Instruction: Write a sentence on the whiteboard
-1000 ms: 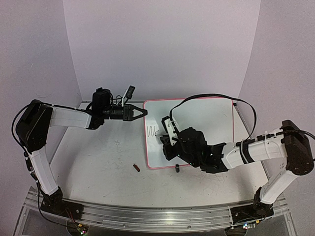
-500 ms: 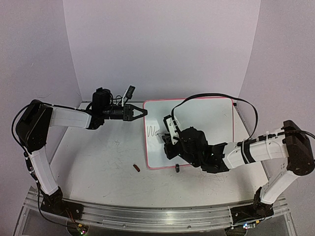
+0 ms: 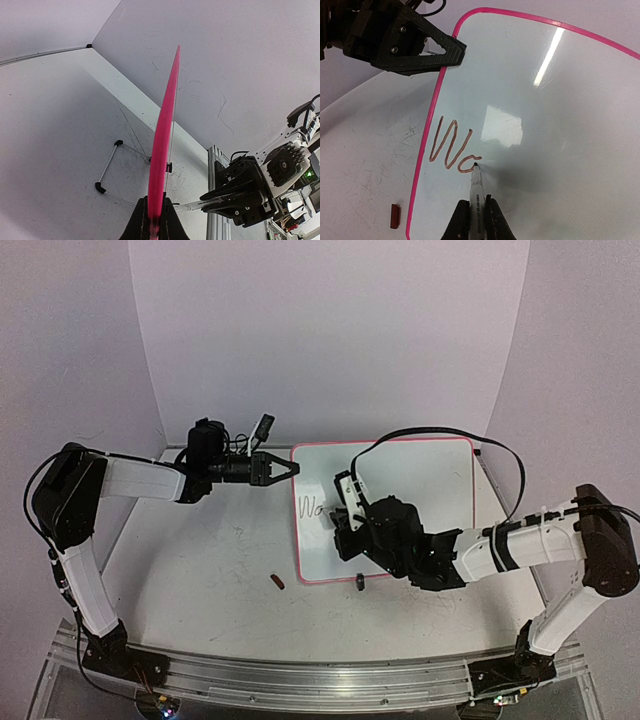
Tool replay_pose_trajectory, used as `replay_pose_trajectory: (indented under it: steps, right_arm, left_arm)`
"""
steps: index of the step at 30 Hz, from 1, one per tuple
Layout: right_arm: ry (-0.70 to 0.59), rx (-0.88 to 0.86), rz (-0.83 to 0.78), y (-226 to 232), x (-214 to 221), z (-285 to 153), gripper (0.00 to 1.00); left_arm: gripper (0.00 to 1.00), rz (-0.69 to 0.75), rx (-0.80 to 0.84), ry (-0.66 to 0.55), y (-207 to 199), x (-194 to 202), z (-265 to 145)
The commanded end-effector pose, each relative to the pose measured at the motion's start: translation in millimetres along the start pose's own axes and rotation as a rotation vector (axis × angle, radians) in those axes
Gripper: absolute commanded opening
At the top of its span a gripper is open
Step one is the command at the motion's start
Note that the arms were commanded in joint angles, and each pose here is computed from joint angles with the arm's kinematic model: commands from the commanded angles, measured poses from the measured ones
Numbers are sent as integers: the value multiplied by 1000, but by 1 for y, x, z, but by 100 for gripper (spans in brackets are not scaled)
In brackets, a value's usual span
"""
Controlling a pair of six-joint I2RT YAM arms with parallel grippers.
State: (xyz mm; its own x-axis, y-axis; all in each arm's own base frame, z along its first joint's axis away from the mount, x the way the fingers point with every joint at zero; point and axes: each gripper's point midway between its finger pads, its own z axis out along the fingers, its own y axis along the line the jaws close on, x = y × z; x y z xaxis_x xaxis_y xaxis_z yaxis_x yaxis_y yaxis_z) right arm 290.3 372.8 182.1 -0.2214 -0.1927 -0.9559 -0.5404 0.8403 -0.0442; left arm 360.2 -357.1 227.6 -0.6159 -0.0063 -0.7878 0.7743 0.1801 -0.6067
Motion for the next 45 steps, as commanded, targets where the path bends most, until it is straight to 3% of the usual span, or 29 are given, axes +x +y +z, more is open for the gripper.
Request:
replay_pose_trajectory:
  steps: [1,45]
  right_arm:
    - [-47,72,32,-20,-19,2,0]
    - [53,12,10,-12,16,-6,0]
  left_arm:
    - [0,-30,6,16,-6,3,5]
    - [0,-24,9,13,-9,1,4]
